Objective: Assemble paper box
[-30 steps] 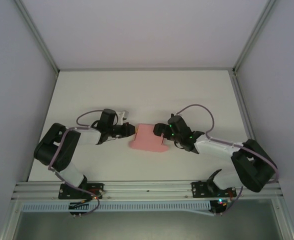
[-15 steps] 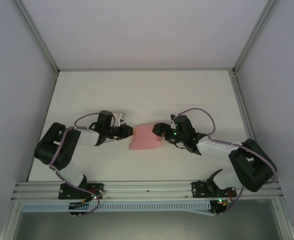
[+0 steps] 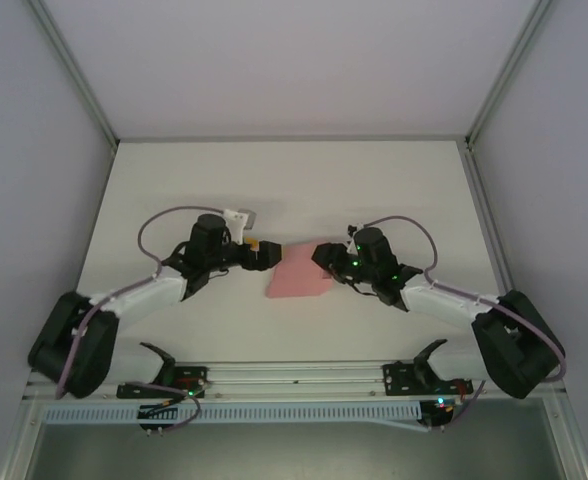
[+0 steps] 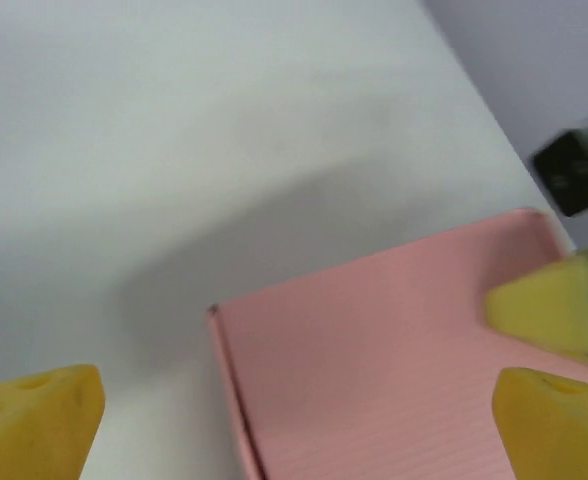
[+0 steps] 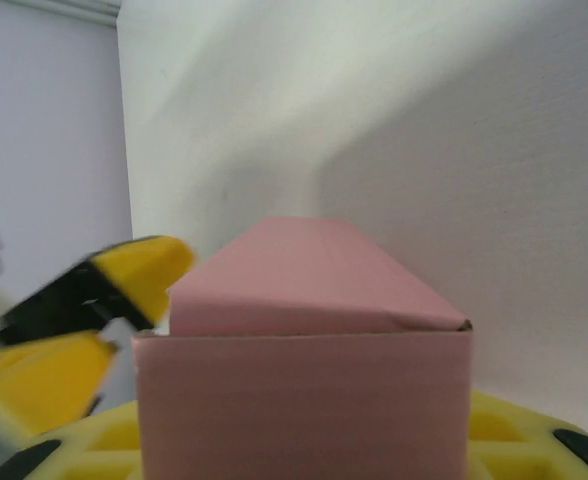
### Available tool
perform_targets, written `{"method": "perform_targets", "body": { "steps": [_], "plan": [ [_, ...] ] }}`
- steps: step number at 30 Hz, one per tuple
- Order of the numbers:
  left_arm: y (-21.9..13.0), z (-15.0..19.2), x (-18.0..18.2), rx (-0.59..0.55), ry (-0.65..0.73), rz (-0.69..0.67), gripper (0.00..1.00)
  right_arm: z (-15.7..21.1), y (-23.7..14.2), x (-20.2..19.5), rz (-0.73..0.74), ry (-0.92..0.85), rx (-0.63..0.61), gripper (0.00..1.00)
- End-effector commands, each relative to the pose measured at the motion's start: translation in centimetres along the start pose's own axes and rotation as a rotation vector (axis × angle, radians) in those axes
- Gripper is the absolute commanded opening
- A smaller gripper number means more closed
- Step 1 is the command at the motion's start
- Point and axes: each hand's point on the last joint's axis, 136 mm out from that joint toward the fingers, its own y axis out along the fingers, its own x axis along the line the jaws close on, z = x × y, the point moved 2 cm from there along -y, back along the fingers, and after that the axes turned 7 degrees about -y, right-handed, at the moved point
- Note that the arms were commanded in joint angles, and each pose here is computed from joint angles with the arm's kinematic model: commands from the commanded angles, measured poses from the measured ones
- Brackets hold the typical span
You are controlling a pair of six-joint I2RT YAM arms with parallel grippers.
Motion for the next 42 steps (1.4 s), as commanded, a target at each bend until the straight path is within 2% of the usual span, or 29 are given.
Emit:
{"method": "perform_targets", "body": {
  "steps": [1, 7, 10, 14, 20, 25, 29, 31, 32, 35, 36, 39, 40, 42],
  "plan": [
    [-1.2, -0.8, -1.4, -0.045, 0.374, -0.115, 1.00, -1.4, -1.1, -0.1, 0.036, 0.107, -0.022, 0.36],
    [-1.2, 2.3, -6.3, 0.044, 0.746, 0.001, 1.00, -2.8, -2.7, -0.5, 0.047, 0.273, 0.043, 0.33],
    [-0.7, 3.6, -7.6, 0.075, 0.885, -0.027, 1.00, -3.6, -3.3, -0.4, 0.018, 0.357, 0.075, 0.30],
    [0.2, 4.2, -7.8, 0.094, 0.975, -0.081, 1.00, -3.8, -3.6, 0.0, -0.020, 0.423, 0.129, 0.29],
    [1.5, 3.6, -7.5, 0.049, 1.091, -0.242, 1.00, -3.3, -3.1, 0.9, -0.068, 0.467, 0.228, 0.28],
    [2.5, 4.2, -6.7, 0.099, 1.128, -0.270, 0.99, -2.9, -2.9, 1.3, -0.113, 0.502, 0.270, 0.29],
    [3.1, 4.3, -6.4, 0.108, 1.131, -0.286, 0.85, -2.2, -2.7, 1.0, -0.119, 0.518, 0.306, 0.31],
    [3.0, 4.1, -6.5, 0.103, 1.130, -0.284, 0.73, -1.7, -2.7, 0.7, -0.112, 0.527, 0.331, 0.31],
    [2.9, 4.1, -6.7, 0.095, 1.129, -0.280, 0.71, -1.5, -2.6, 0.6, -0.110, 0.534, 0.343, 0.32],
    [2.7, 3.7, -7.0, 0.070, 1.128, -0.271, 0.51, -1.6, -2.4, 0.5, -0.110, 0.530, 0.342, 0.33],
    [2.6, 3.7, -7.0, 0.071, 1.131, -0.270, 0.48, -1.6, -2.4, 0.6, -0.111, 0.528, 0.346, 0.34],
    [2.4, 3.5, -6.8, 0.072, 1.135, -0.273, 0.43, -1.8, -2.7, 0.4, -0.090, 0.500, 0.320, 0.47],
    [2.3, 3.5, -7.0, 0.076, 1.129, -0.261, 0.43, -2.2, -2.8, 0.4, -0.077, 0.472, 0.288, 0.64],
    [2.2, 3.9, -7.1, 0.118, 1.120, -0.229, 0.42, -3.2, -3.5, -0.1, -0.007, 0.388, 0.208, 0.68]
  ]
}}
